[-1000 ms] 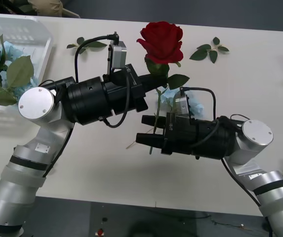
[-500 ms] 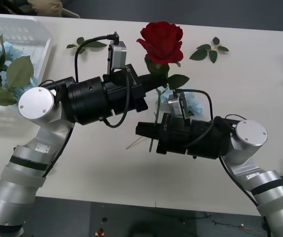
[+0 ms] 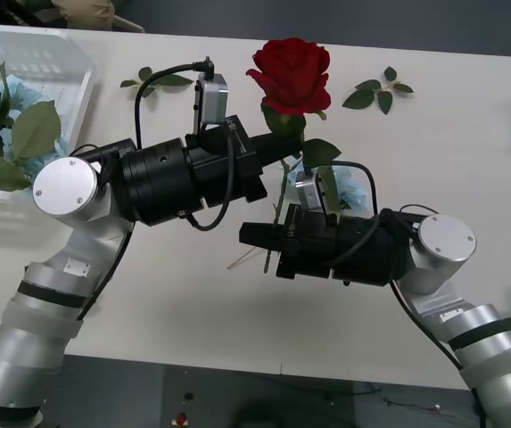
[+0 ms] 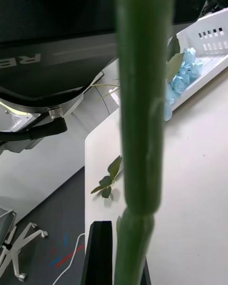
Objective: Put the red flowers into the right box and the blue flowers into the left box
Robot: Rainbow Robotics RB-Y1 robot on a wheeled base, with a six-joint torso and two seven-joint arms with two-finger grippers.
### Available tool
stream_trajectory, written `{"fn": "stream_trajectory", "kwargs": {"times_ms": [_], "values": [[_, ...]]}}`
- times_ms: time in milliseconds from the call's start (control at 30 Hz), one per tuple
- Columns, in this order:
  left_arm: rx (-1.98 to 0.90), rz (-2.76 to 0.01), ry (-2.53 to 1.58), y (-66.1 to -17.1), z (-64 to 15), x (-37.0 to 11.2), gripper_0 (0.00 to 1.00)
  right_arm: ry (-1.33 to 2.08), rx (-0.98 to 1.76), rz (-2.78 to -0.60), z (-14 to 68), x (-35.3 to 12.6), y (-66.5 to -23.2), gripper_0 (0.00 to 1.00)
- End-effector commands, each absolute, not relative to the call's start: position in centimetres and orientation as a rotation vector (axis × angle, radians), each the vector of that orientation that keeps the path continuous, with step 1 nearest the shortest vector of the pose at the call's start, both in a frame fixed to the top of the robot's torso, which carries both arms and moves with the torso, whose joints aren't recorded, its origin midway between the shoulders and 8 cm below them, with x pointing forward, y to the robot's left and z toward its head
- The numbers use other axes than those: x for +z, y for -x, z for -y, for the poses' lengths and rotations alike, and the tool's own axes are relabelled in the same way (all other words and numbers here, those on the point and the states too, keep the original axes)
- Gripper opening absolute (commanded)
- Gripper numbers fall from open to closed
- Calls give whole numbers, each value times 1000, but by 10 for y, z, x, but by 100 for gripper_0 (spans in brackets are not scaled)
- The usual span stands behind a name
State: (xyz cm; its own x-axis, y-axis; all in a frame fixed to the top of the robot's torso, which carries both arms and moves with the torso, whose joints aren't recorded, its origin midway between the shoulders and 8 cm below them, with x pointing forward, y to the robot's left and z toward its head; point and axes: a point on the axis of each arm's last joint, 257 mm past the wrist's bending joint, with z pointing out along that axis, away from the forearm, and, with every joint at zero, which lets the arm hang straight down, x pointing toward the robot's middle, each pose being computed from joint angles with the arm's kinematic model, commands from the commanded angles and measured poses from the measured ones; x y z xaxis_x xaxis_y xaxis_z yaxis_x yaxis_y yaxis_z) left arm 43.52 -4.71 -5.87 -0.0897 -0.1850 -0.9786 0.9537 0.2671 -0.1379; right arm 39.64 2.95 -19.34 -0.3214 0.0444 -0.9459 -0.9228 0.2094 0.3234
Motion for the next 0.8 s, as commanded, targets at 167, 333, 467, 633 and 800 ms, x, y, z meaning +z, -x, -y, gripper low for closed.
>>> {"fn": "stream_trajectory", "kwargs": {"times_ms": [167, 333, 467, 633, 800], "values": [[-1131, -1217, -859, -427, 58, -48, 100, 874, 1292, -1483, -43, -170, -399, 0], [-1131, -1217, -859, -427, 58, -48, 100, 874, 1287, -1488, -40, -172, -400, 0], [-1131, -1217, -859, -427, 58, -48, 100, 875, 1284, -1488, -40, -171, -401, 0], [-1131, -1217, -859, -427, 58, -48, 100, 874, 1279, -1490, -38, -172, -402, 0], [-1159, -1251, -827, -427, 57, -63, 100, 880, 1267, -1502, -32, -175, -403, 0]]}}
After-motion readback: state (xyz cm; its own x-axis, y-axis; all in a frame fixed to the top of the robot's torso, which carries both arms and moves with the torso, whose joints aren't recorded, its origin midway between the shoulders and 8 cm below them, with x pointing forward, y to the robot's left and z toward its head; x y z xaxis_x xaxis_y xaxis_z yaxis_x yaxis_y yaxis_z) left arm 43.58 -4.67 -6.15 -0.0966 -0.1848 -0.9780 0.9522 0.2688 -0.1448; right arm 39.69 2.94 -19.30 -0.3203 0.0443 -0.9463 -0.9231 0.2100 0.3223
